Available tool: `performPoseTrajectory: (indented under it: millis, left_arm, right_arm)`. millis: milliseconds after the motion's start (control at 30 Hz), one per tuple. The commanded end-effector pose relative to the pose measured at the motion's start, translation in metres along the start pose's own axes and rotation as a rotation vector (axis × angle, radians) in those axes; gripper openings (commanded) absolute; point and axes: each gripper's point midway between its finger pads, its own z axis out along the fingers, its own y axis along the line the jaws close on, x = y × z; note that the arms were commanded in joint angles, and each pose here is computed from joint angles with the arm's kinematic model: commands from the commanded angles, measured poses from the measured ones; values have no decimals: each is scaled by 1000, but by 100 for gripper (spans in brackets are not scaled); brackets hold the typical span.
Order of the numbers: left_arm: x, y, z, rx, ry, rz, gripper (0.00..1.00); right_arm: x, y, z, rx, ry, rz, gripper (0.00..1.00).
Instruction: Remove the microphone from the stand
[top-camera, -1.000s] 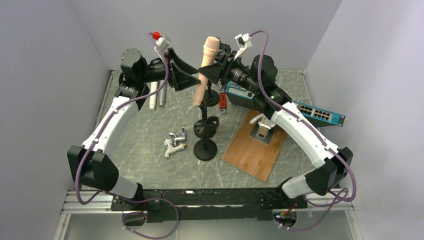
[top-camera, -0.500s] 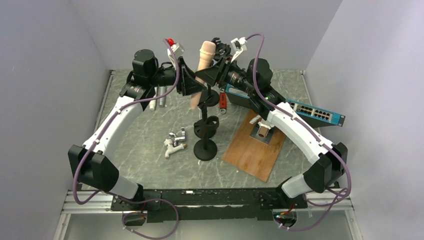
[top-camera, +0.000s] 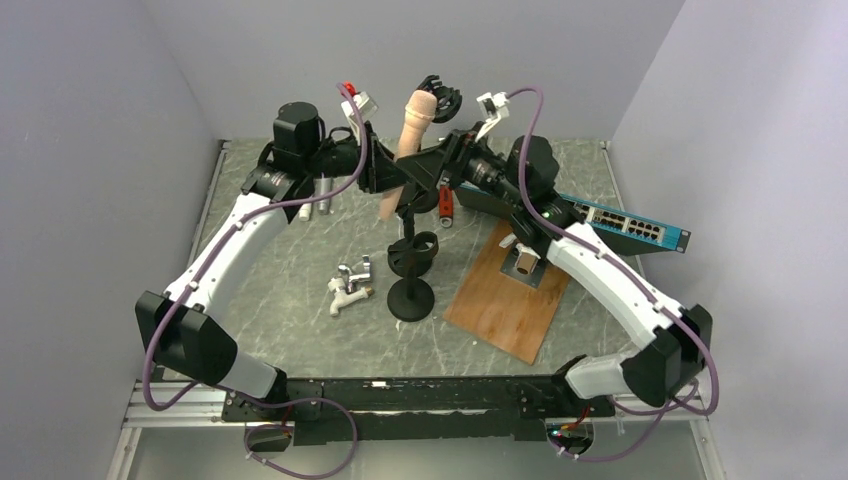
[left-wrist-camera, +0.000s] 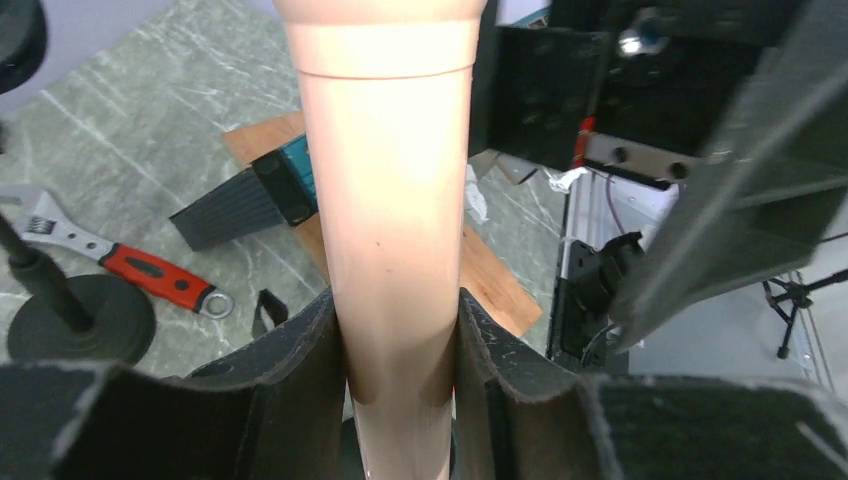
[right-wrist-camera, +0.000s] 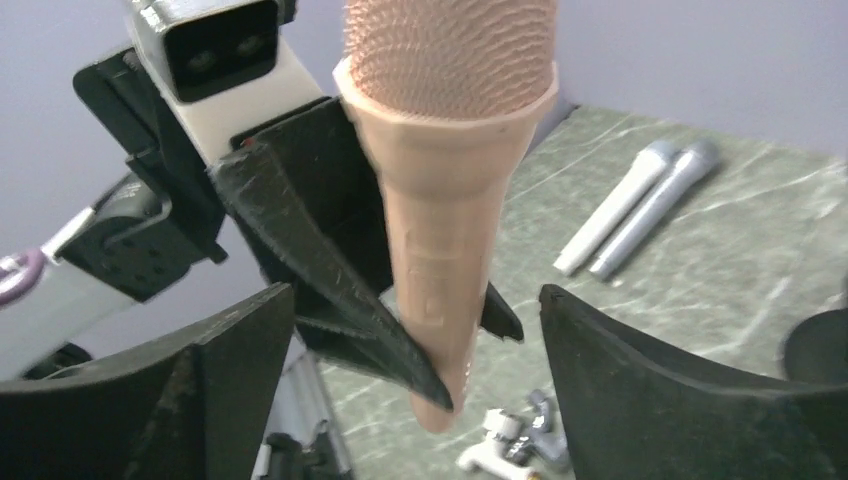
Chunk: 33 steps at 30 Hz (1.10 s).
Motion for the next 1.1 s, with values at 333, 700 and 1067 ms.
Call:
performPoseTrajectory:
  millis: [333, 700, 1067]
  left_arm:
    - [-38, 37, -38, -420, -93, 60, 0]
    - [38, 126, -117, -878, 62, -140, 0]
    - [107, 236, -249, -1450, 343, -311, 0]
  right_arm:
    - [-74, 28, -111, 209, -286, -325, 100]
    - [-109, 25, -198, 440, -468, -571, 100]
    - [-120, 12, -232, 600, -501, -678, 100]
